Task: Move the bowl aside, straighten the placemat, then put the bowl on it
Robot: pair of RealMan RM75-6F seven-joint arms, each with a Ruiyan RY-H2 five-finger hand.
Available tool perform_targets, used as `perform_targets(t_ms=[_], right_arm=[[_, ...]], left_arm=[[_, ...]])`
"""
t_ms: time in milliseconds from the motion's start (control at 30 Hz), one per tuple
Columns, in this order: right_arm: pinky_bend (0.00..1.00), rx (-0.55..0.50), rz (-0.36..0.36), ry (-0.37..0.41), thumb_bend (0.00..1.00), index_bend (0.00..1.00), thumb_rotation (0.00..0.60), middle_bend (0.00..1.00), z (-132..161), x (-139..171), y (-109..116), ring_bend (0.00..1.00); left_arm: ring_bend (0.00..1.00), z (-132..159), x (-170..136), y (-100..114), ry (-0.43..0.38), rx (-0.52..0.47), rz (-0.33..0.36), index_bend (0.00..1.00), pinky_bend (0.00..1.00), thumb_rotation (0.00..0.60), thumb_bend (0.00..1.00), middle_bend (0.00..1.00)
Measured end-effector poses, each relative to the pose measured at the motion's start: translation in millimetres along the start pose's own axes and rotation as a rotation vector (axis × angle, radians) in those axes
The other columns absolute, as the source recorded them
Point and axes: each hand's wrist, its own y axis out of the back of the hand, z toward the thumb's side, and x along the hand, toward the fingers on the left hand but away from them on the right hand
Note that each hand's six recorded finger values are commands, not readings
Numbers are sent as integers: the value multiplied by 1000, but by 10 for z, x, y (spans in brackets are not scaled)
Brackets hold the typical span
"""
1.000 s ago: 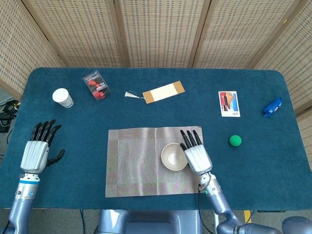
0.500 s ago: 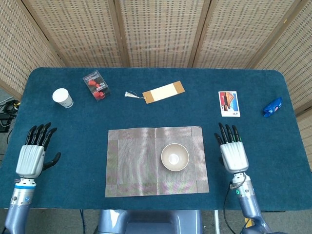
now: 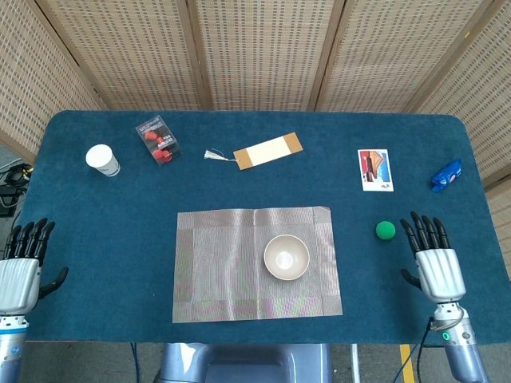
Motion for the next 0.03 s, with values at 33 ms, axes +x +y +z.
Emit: perform_targets(t_ms=[33], right_arm=[[0, -2, -1, -4, 136, 49, 600, 0, -48, 26, 18, 0]], left_arm=[[0, -7, -3, 2, 3, -2, -1, 0, 0, 600, 279, 0]])
